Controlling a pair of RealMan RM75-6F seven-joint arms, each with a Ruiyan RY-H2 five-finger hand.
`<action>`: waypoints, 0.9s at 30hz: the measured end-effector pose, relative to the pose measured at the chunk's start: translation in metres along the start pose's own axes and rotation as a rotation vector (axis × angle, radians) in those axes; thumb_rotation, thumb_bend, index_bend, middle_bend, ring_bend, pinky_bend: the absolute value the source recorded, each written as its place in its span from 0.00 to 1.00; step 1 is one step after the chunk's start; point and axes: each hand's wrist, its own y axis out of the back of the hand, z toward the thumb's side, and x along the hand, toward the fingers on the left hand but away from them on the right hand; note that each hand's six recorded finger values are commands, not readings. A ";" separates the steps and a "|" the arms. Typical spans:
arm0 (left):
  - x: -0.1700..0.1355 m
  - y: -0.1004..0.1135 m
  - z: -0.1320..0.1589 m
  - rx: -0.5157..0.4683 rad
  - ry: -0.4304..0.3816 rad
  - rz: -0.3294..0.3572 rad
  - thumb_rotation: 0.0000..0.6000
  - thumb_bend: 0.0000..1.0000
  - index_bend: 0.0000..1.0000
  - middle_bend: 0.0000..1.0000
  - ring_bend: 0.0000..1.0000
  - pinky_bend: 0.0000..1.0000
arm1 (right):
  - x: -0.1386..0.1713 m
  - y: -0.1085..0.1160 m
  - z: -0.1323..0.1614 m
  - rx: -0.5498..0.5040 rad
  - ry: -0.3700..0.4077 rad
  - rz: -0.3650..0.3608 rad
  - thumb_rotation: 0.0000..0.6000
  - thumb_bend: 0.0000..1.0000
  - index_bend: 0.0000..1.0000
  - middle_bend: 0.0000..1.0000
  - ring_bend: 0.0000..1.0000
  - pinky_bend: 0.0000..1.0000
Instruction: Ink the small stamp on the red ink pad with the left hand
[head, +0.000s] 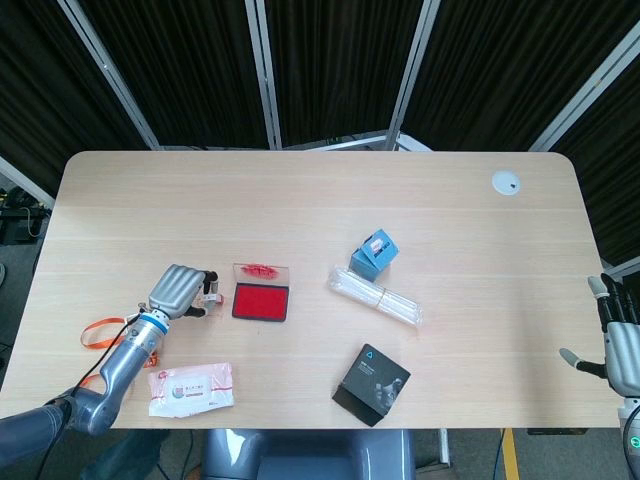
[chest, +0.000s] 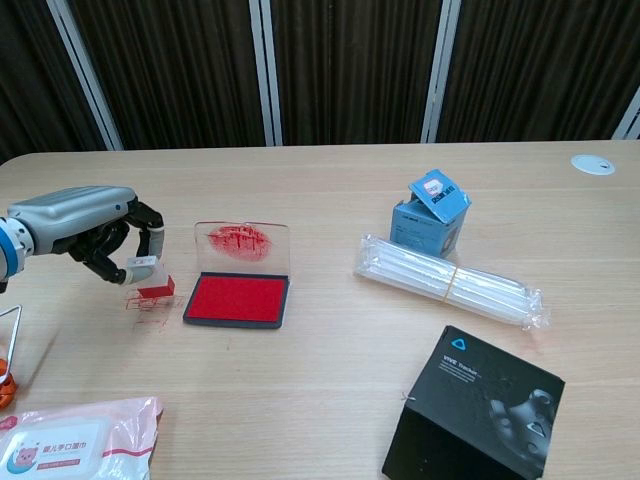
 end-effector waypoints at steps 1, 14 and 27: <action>0.000 0.003 0.003 -0.014 -0.006 0.004 1.00 0.32 0.55 0.54 0.73 0.74 | 0.000 0.000 0.000 -0.001 0.000 0.000 1.00 0.00 0.00 0.00 0.00 0.00; 0.018 0.026 0.048 -0.158 -0.063 -0.024 1.00 0.32 0.55 0.55 0.73 0.74 | -0.002 0.001 -0.003 -0.001 -0.010 -0.001 1.00 0.00 0.00 0.00 0.00 0.00; 0.039 0.007 0.061 -0.121 -0.032 -0.076 1.00 0.32 0.55 0.55 0.73 0.74 | -0.006 0.000 -0.010 -0.008 -0.031 0.004 1.00 0.00 0.00 0.00 0.00 0.00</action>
